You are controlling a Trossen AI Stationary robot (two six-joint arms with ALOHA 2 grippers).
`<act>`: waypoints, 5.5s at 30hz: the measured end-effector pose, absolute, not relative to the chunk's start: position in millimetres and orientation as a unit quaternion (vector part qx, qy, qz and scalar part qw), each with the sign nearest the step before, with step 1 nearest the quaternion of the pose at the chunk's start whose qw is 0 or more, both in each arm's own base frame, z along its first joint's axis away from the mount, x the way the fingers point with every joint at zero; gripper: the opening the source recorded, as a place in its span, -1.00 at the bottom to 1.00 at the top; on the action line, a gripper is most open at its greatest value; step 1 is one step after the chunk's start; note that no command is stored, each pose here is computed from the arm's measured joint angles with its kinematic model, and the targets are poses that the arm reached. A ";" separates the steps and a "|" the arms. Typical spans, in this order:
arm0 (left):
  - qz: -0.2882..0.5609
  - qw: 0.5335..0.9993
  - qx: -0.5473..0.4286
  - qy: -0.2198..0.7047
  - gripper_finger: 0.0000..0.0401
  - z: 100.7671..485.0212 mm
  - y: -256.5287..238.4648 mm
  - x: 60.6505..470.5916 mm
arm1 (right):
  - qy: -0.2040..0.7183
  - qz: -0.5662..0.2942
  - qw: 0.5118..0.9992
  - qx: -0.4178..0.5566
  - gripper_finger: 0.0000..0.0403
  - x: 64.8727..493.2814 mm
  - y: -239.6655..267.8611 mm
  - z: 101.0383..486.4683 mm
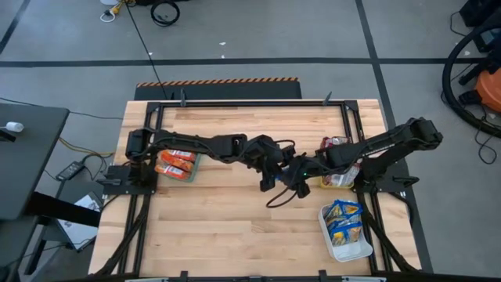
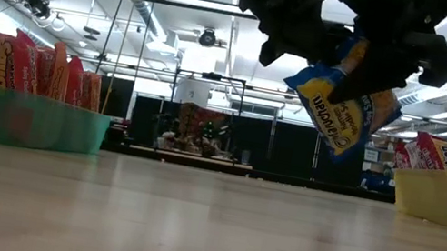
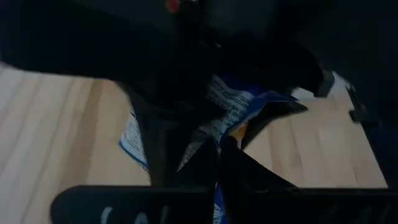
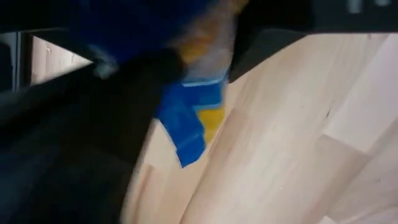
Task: Sort Maruchan noodles
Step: Put the blue noodle pack into the white bin, then return to Home Position
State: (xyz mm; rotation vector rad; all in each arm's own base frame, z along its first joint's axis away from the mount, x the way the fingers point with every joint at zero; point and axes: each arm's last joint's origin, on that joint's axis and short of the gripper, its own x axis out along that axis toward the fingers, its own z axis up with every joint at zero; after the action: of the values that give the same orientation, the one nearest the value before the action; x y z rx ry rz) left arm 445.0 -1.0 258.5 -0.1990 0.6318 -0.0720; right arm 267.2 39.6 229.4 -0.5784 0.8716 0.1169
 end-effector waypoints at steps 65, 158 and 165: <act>-0.032 0.988 0.023 0.150 -0.14 355.6 -83.6 353.4 | 0.338 0.021 0.933 0.122 -0.11 78.0 236.4 197.3; 0.005 0.999 -0.037 -0.021 -0.92 170.3 -9.8 97.7 | 0.006 -0.056 0.993 0.103 -0.97 99.7 -10.3 163.6; 0.006 1.000 -0.021 -0.015 -0.92 169.2 -9.9 98.3 | 0.026 -0.066 0.997 0.025 -0.91 101.8 -11.0 161.1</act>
State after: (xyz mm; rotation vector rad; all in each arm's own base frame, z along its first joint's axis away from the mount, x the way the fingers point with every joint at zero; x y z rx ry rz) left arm 98.3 -9.9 169.2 -0.0420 -0.0291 0.0113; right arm 101.8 -11.0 161.1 0.0499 0.0526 -0.1315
